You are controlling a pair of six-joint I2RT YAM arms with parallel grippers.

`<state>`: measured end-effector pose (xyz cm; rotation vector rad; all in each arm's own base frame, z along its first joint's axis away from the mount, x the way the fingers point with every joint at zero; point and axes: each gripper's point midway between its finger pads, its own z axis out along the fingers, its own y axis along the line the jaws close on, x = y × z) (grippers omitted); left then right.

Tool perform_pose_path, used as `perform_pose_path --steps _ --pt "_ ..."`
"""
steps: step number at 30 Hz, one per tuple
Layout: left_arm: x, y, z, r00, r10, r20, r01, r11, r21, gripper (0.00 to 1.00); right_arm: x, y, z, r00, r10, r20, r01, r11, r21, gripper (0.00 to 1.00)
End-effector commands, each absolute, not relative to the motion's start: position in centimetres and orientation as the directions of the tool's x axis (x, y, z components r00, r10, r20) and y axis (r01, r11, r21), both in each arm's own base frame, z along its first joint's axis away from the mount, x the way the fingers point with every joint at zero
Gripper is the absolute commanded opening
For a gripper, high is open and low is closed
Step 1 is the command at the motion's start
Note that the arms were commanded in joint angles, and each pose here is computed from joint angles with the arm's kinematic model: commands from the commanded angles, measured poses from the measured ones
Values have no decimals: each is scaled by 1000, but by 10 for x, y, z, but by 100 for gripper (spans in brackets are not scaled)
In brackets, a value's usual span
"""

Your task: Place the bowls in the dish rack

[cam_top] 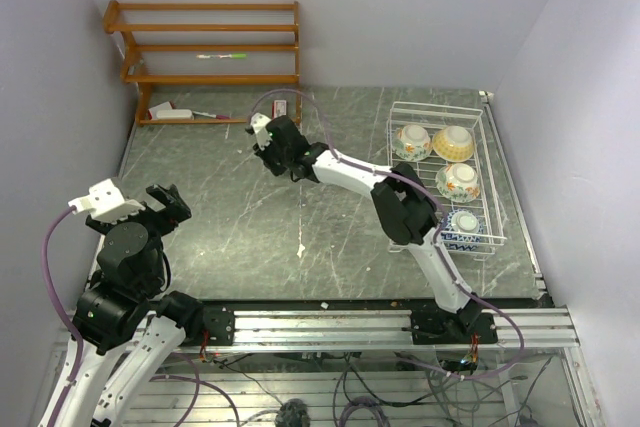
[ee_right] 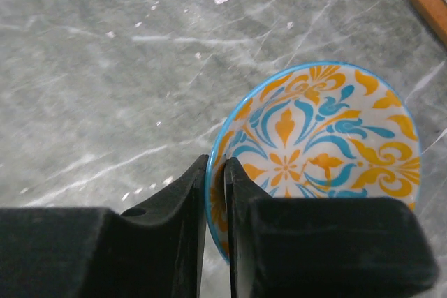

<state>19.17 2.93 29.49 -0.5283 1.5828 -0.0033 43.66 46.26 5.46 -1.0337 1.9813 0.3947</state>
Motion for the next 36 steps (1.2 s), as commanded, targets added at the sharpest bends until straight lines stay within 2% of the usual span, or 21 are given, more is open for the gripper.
perform_pose_path --steps 1,5,9,14,16,22,28,36 --pt "190 34 297 32 -339 -940 -349 878 -329 98 417 477 133 -283 -337 -898 -815 578 40 7" --pt "190 34 297 36 -342 -939 -345 878 -333 98 405 456 193 -329 -137 -934 -812 546 205 6" --pt "192 32 298 34 -337 -941 -339 882 -328 98 390 416 259 -361 69 -930 -824 443 353 6" --pt "193 31 299 35 -336 -941 -334 884 -328 98 366 362 293 -431 174 -885 -823 326 465 6" --pt "192 31 299 38 -337 -941 -332 884 -330 98 357 341 301 -450 202 -870 -811 315 493 6" --pt "193 30 300 38 -338 -940 -327 885 -331 98 353 246 327 -423 328 -845 -755 388 529 6" --pt "194 29 299 28 -338 -941 -325 887 -329 98 340 169 321 -438 408 -801 -658 461 595 7" --pt "196 26 299 22 -337 -941 -315 891 -327 98 325 120 282 -519 554 -651 -525 394 754 8"
